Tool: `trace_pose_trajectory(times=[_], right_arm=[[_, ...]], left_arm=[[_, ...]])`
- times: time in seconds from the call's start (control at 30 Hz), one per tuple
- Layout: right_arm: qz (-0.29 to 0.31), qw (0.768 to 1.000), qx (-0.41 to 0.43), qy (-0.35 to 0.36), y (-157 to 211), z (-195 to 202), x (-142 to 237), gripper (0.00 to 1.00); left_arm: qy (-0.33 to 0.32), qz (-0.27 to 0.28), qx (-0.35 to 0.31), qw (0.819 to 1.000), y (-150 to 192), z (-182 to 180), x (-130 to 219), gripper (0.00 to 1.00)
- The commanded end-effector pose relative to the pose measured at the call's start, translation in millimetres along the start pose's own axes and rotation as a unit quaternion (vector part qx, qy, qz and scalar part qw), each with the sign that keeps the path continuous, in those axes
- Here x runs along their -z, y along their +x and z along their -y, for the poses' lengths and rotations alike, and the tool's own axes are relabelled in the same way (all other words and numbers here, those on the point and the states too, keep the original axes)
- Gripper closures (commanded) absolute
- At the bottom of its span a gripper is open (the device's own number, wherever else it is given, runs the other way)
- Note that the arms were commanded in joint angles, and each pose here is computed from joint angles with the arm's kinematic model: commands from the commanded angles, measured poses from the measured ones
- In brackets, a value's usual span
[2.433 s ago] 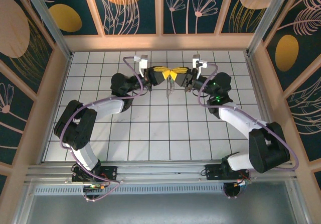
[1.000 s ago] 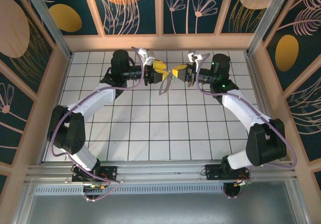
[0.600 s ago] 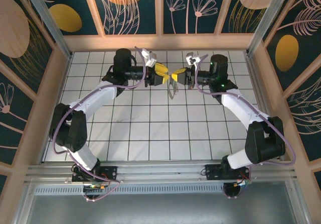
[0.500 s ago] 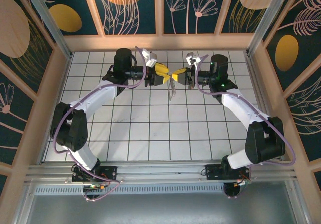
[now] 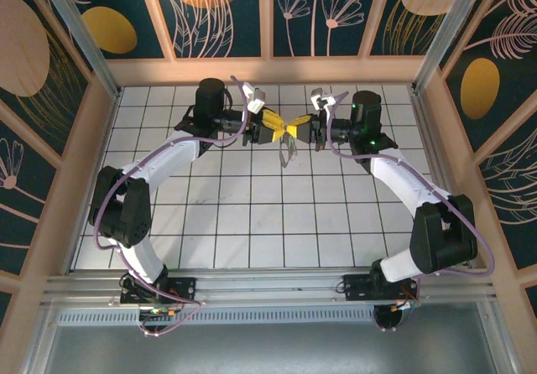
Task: Put the keys on the keyring
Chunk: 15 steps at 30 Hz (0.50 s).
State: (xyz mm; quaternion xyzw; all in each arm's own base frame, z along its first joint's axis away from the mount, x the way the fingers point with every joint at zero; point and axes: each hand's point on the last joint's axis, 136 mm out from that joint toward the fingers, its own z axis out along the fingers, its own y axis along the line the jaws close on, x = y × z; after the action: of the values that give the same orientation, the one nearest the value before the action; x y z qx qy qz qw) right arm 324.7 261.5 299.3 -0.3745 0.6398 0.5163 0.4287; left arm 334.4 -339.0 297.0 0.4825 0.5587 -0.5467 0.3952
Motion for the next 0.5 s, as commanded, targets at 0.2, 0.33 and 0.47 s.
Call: trace_pose_trajectory(times=[0.2, 0.33, 0.47], right_arm=[[0.018, 0.999, 0.042, -0.018, -25.9, -11.3, 2.3, 1.00], [0.019, 0.999, 0.040, -0.018, -25.4, -10.0, 1.4, 1.00], [0.018, 0.999, 0.038, -0.019, -25.0, -8.3, 0.7, 1.00]], left_arm=[[0.033, 0.003, -0.012, 0.999, -7.5, 5.5, -0.6, 0.80], [0.039, 0.003, -0.011, 0.999, -7.0, 6.1, -1.7, 0.83], [0.043, 0.002, -0.012, 0.999, -6.8, 7.1, -3.3, 0.85]])
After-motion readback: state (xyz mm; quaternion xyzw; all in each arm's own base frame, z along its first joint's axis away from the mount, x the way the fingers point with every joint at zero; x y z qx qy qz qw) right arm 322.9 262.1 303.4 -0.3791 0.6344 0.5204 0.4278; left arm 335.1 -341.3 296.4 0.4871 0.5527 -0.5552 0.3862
